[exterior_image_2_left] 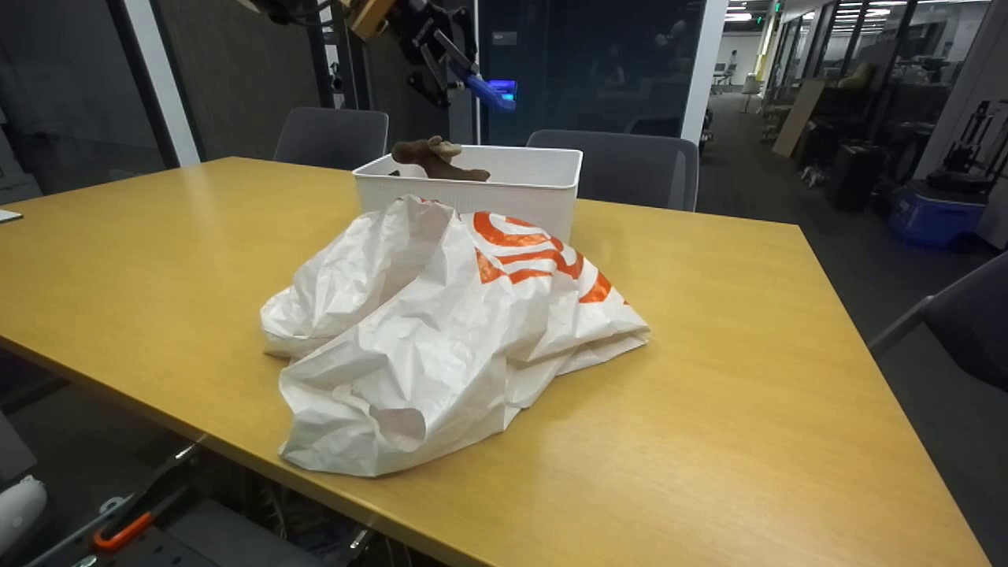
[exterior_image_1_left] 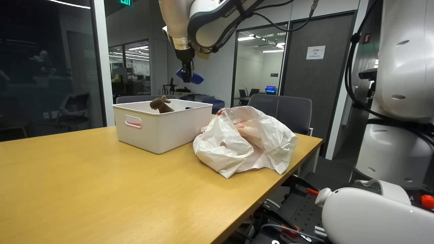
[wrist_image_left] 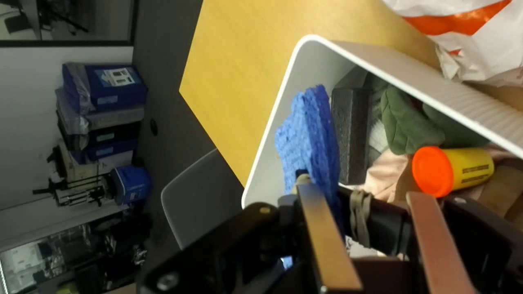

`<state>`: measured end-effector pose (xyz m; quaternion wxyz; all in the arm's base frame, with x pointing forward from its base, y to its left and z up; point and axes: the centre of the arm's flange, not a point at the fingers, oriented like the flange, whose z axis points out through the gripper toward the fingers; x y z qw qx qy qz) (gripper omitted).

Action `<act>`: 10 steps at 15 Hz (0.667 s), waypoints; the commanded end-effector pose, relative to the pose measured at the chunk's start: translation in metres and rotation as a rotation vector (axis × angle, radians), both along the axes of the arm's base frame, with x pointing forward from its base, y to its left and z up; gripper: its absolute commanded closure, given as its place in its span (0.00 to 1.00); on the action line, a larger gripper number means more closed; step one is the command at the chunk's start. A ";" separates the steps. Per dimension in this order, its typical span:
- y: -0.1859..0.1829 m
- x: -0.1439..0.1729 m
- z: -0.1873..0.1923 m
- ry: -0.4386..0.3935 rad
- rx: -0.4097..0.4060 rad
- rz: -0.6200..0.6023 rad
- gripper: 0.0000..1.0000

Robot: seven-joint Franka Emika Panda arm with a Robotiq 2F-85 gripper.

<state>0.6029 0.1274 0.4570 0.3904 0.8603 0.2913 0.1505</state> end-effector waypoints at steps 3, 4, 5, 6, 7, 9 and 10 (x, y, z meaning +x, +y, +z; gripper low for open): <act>0.024 0.055 -0.013 0.013 0.072 0.111 0.64; 0.027 0.057 -0.014 0.016 0.080 0.123 0.58; 0.031 0.057 -0.014 0.016 0.086 0.130 0.49; 0.032 0.057 -0.012 0.019 0.094 0.135 0.42; 0.033 0.055 -0.009 0.028 0.111 0.130 0.34; 0.034 0.042 -0.004 0.099 0.197 0.072 0.18; 0.034 0.033 -0.003 0.130 0.230 0.042 0.11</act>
